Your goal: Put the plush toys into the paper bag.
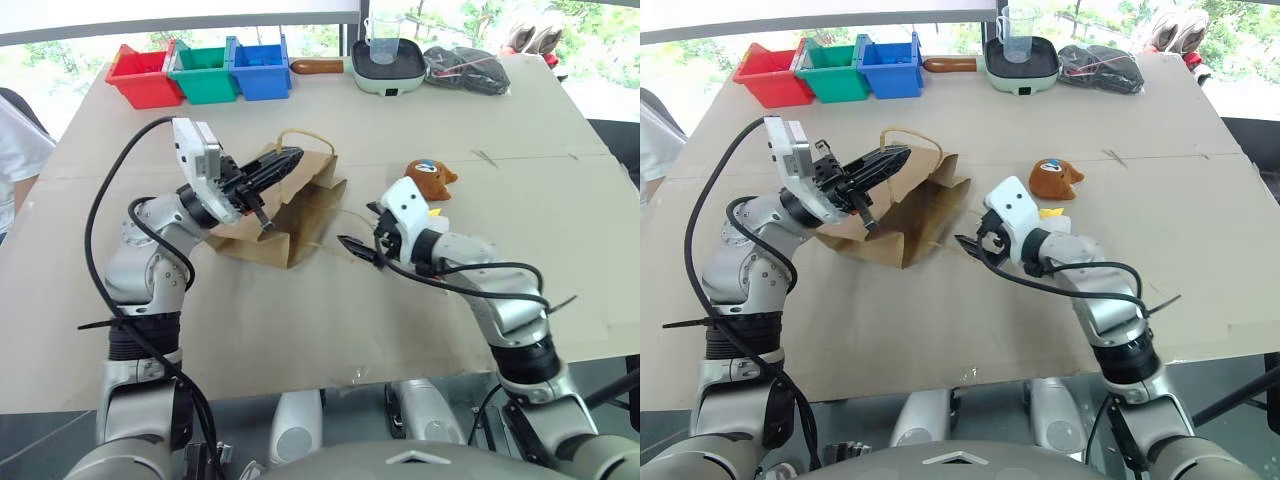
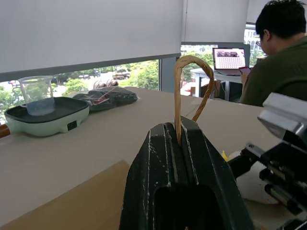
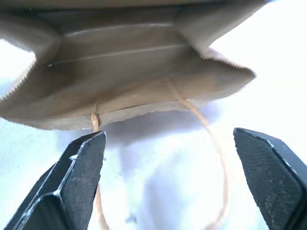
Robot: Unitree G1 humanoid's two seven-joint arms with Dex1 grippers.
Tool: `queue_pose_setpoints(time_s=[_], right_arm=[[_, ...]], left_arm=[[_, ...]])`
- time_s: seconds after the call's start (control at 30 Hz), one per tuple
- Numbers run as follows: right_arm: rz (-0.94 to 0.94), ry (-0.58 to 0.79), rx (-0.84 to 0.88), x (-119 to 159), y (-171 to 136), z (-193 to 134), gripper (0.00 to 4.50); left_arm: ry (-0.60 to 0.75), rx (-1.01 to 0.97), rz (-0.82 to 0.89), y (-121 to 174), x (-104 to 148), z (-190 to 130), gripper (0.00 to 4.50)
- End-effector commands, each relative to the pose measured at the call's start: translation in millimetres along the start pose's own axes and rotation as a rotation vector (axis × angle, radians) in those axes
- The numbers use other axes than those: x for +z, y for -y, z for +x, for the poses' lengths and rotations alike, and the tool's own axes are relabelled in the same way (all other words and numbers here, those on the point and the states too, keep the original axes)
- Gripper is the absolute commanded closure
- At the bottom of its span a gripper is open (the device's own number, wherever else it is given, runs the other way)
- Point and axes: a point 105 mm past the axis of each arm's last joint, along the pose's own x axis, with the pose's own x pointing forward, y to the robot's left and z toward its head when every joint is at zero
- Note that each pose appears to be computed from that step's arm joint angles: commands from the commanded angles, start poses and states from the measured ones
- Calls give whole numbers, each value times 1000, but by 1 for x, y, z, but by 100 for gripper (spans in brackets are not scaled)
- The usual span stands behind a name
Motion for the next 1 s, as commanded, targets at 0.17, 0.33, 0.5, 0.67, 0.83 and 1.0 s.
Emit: queue_pose_setpoints(time_s=[0.17,0.33,0.5,0.67,0.83,1.0], right_arm=[[89,-269,-397,-42,48,-74,40],[125,-345,-372,-69,41,-71,165],[127,-247,-351,-55,39,-67,394],[130,-2,-215,-9,30,-69,447],[181,159,-1,36,10,-49,447],[310,65,89,36,3,-2,447]], left_arm=[[100,-71,4,13,16,10,450],[117,-80,-19,17,12,15,450],[132,-78,-34,17,13,17,450],[151,-81,-72,19,15,19,450],[159,-112,-91,28,14,25,450],[191,-119,-90,33,19,34,450]])
